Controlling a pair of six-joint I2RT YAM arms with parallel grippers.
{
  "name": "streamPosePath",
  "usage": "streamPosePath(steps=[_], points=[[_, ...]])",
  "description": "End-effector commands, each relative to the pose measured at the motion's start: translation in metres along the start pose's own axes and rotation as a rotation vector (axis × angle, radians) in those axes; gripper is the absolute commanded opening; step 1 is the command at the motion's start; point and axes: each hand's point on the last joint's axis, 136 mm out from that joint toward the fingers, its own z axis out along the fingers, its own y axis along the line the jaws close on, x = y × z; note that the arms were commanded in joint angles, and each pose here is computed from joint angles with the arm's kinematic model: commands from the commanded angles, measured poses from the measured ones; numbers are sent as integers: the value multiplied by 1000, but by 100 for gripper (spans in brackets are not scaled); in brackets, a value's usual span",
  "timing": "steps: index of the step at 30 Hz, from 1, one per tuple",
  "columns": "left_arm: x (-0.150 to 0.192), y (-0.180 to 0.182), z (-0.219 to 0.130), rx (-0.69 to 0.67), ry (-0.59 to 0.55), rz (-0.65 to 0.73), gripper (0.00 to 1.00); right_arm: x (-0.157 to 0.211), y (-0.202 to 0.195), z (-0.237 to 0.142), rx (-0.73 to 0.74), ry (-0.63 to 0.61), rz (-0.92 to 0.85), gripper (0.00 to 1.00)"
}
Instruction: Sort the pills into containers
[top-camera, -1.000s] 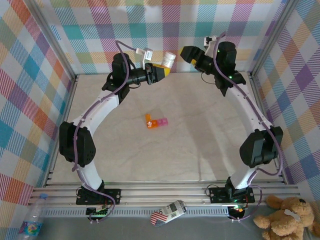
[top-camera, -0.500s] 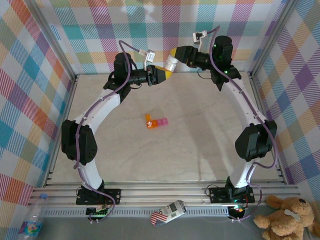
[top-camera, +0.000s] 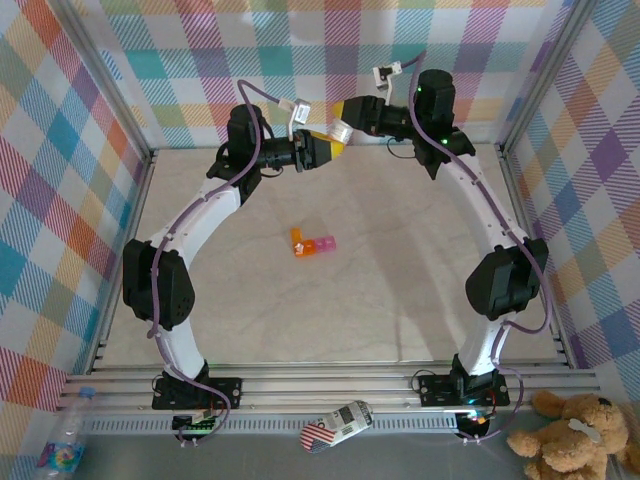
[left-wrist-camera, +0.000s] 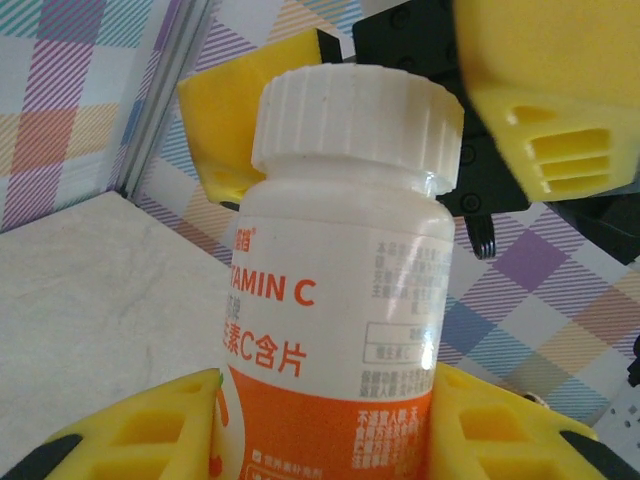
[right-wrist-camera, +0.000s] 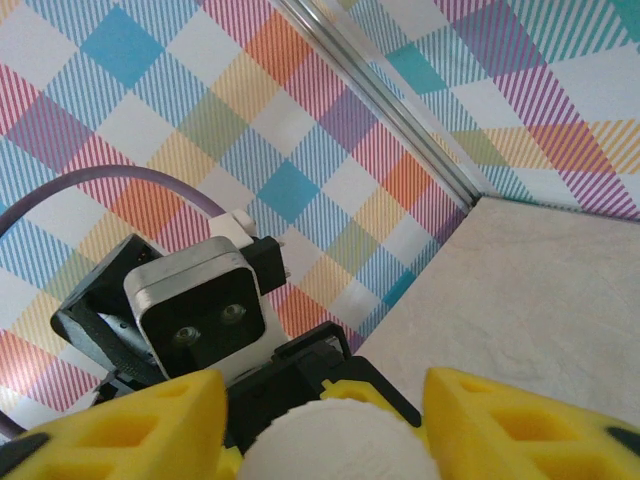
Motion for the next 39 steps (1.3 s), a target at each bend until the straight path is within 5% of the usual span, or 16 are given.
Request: streamPosePath(steps=[1,11,18,26,29,34,39], points=[[-13,-9,-2,16,-18,29,0,0,13,3,-33,12,-36,47],[-19,-1,-7,-65,-60,46,0,11,-2,12,98,-46,44,27],[-20,13,-17,-319,-125,136,0,30,-22,29,317,-151,159,25],[-8,11,-5,-475,-120,224,0,42,-9,58,366,-199,209,25],[-3,15,0,-466,-112,204,0,37,-5,61,355,-200,203,32],[-4,21,-4,-442,-117,175,0,11,-4,27,353,-258,186,67],[-12,22,-15,-347,-151,117,0,-9,6,-12,318,-267,131,80]])
